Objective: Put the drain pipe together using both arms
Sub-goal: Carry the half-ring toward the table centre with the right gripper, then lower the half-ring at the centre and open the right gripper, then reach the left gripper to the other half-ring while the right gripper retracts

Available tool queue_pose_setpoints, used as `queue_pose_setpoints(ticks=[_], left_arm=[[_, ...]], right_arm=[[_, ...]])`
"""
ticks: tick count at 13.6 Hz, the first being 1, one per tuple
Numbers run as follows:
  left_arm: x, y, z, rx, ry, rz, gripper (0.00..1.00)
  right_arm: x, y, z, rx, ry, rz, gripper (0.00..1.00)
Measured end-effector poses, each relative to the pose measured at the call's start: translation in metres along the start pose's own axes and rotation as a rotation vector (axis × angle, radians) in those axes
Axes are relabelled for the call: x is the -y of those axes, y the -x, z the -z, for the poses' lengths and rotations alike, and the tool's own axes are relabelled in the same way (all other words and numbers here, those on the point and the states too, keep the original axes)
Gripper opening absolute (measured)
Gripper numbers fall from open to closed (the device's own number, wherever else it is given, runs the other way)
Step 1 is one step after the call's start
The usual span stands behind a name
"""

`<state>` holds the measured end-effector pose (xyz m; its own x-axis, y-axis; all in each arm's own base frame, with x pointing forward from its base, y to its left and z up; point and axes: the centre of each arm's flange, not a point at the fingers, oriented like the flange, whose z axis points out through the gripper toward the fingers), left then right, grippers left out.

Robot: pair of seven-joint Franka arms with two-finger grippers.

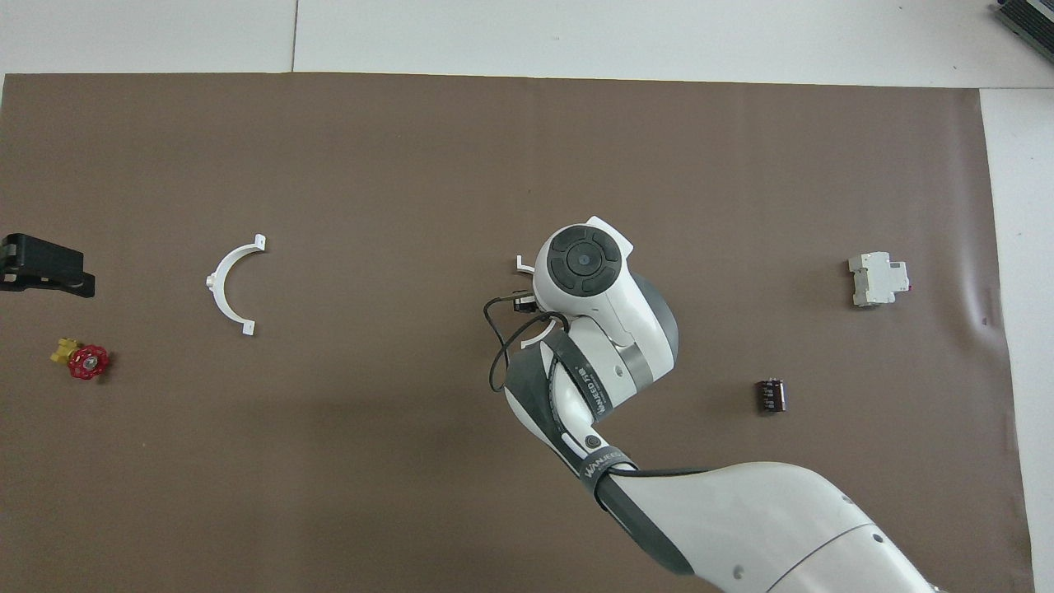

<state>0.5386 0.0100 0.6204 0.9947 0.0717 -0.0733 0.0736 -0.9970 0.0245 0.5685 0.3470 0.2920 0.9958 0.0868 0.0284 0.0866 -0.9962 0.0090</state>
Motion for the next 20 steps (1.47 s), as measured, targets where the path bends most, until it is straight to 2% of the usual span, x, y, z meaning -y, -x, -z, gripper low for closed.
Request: queue_pose_setpoints(ticks=[4, 5, 8, 11, 17, 20], left_arm=[[0.0, 0.0, 0.0, 0.0, 0.0, 0.0, 1.0], [0.0, 0.0, 0.0, 0.0, 0.0, 0.0, 1.0], [0.0, 0.0, 0.0, 0.0, 0.0, 0.0, 1.0], [-0.001, 0.001, 0.0, 0.003, 0.0, -0.001, 1.0], [-0.024, 0.004, 0.002, -0.001, -0.002, -0.046, 1.0], [-0.038, 0.005, -0.006, -0.016, -0.002, -0.071, 1.0]], right_arm=[[-0.005, -0.006, 0.023, -0.035, -0.01, -0.02, 0.94], [-0.019, -0.013, 0.039, -0.054, -0.015, -0.043, 1.0], [-0.094, -0.032, 0.096, -0.062, -0.014, -0.155, 1.0], [-0.179, -0.034, 0.145, -0.023, 0.0, -0.216, 1.0], [-0.321, -0.007, 0.191, 0.102, 0.01, -0.25, 1.0], [-0.377, 0.01, 0.216, 0.095, -0.002, -0.239, 1.0]])
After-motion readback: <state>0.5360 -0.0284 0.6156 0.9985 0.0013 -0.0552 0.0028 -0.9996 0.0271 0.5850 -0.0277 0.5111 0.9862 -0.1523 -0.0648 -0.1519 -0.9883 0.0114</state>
